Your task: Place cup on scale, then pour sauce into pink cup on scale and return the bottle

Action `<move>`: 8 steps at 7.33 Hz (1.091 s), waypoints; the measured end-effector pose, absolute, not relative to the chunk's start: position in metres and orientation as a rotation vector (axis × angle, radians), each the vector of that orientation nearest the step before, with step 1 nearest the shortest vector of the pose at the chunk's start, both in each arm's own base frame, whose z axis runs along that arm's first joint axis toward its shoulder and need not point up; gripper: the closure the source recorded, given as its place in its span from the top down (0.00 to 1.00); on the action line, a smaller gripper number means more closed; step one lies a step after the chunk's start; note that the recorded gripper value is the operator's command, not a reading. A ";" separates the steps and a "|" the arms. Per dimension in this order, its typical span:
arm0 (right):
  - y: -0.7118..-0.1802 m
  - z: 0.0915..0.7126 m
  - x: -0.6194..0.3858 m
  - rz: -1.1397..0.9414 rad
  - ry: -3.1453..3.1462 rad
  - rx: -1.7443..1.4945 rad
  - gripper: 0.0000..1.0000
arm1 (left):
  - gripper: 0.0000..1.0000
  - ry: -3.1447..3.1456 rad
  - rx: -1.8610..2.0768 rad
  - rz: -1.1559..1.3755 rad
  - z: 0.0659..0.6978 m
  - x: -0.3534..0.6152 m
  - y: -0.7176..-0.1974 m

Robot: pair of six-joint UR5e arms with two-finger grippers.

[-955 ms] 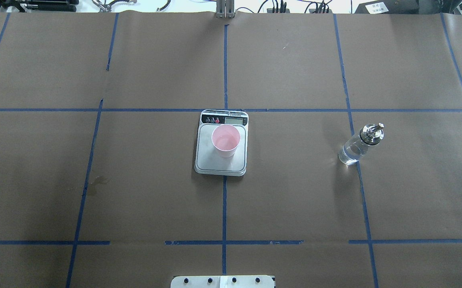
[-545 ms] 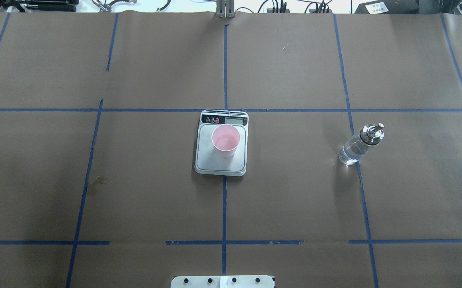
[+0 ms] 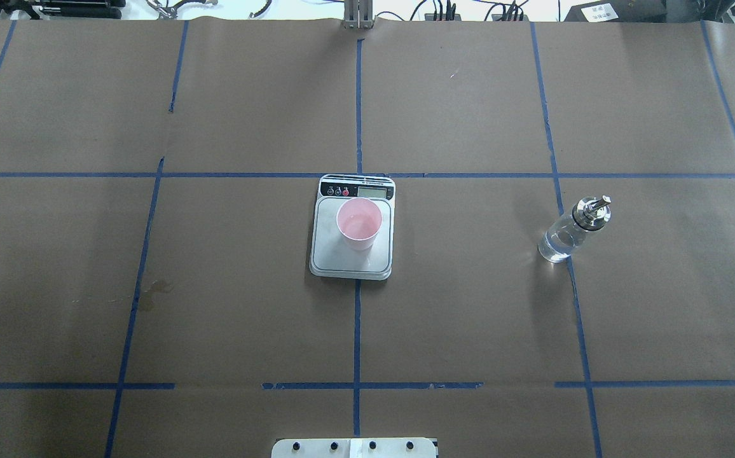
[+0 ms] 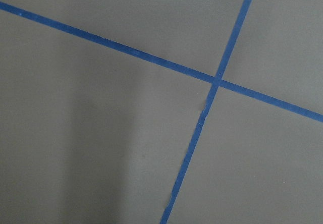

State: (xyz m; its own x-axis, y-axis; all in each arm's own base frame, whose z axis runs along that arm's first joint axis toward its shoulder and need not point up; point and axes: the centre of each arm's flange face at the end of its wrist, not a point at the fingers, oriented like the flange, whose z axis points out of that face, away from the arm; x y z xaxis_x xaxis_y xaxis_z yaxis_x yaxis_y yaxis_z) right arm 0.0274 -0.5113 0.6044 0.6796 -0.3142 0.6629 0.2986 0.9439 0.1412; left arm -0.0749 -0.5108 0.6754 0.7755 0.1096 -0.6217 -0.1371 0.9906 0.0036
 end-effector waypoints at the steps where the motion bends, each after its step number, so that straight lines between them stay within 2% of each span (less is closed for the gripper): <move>1: -0.512 0.611 0.026 -0.339 -0.759 0.009 1.00 | 1.00 0.711 -0.063 0.122 0.669 -0.071 -0.500; 4: -0.516 0.614 0.018 -0.356 -0.755 -0.002 1.00 | 1.00 0.780 -0.063 0.114 0.647 -0.066 -0.475; 8: -0.515 0.616 0.018 -0.363 -0.735 -0.004 1.00 | 1.00 0.783 -0.033 0.127 0.633 -0.065 -0.475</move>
State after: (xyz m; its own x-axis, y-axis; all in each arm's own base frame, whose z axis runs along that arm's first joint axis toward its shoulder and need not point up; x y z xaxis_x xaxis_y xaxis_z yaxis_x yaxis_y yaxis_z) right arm 0.0184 -0.5148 0.6160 0.6825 -0.3224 0.6559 0.3250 0.9377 0.1228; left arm -0.0652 -0.4755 0.6331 0.7016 0.1017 -0.7053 -0.1259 0.9919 0.0178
